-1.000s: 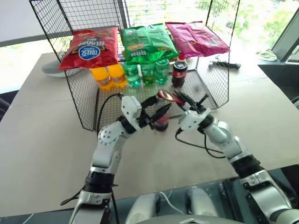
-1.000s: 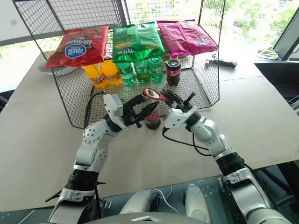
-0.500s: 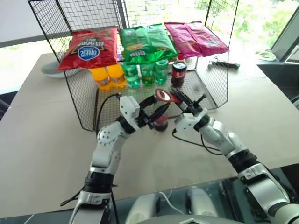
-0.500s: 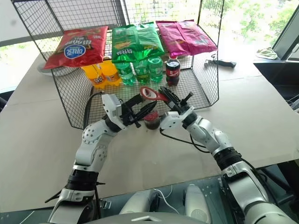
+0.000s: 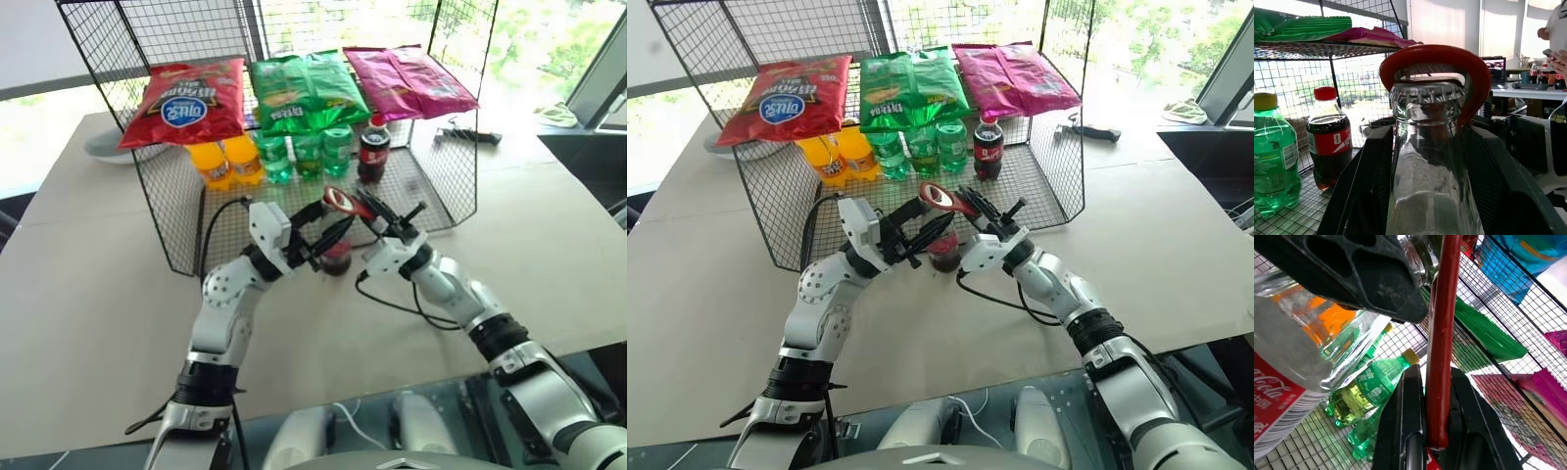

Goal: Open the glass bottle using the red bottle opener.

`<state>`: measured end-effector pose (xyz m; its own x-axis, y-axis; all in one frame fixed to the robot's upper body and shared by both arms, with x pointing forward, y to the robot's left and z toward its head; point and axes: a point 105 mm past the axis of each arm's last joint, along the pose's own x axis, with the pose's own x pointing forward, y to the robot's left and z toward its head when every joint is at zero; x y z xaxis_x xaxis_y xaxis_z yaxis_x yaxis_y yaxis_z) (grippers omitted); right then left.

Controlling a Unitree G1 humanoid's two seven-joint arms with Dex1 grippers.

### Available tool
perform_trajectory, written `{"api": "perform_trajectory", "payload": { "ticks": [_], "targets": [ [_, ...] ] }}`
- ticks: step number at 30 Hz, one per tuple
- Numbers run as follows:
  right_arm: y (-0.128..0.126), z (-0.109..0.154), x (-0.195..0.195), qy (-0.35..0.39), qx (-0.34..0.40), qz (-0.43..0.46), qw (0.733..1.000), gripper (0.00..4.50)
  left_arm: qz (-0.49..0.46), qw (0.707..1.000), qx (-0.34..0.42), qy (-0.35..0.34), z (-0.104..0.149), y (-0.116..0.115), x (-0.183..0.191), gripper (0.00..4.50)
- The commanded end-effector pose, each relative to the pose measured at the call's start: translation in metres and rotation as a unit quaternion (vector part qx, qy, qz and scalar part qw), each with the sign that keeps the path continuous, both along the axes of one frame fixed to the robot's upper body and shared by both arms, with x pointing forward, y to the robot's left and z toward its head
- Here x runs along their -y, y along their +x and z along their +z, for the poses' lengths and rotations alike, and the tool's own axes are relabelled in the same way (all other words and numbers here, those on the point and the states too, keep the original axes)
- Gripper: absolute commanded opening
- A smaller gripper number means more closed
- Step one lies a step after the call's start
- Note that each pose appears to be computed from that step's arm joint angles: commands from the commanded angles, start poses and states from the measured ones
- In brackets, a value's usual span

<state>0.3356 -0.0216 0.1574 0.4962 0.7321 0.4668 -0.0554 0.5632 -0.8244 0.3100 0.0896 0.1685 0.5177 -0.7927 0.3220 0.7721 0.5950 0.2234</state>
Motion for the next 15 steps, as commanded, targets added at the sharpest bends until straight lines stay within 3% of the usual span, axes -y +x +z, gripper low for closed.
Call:
{"api": "perform_trajectory", "payload": {
  "ticks": [1, 8, 15],
  "targets": [
    [-0.025, -0.008, -0.035, -0.093, 0.052, 0.075, 0.992, 0.0, 0.007, 1.0, -0.019, 0.014, -0.01, 0.004, 0.001, 1.94],
    [-0.018, 0.015, -0.027, -0.12, 0.105, 0.064, 0.985, 0.0, 0.006, 1.0, -0.02, 0.014, -0.01, 0.004, 0.001, 1.94],
    [-0.013, 0.022, -0.016, -0.133, 0.114, 0.058, 0.983, 0.0, 0.003, 1.0, -0.021, 0.014, -0.011, 0.005, 0.003, 1.94]
  ]
}}
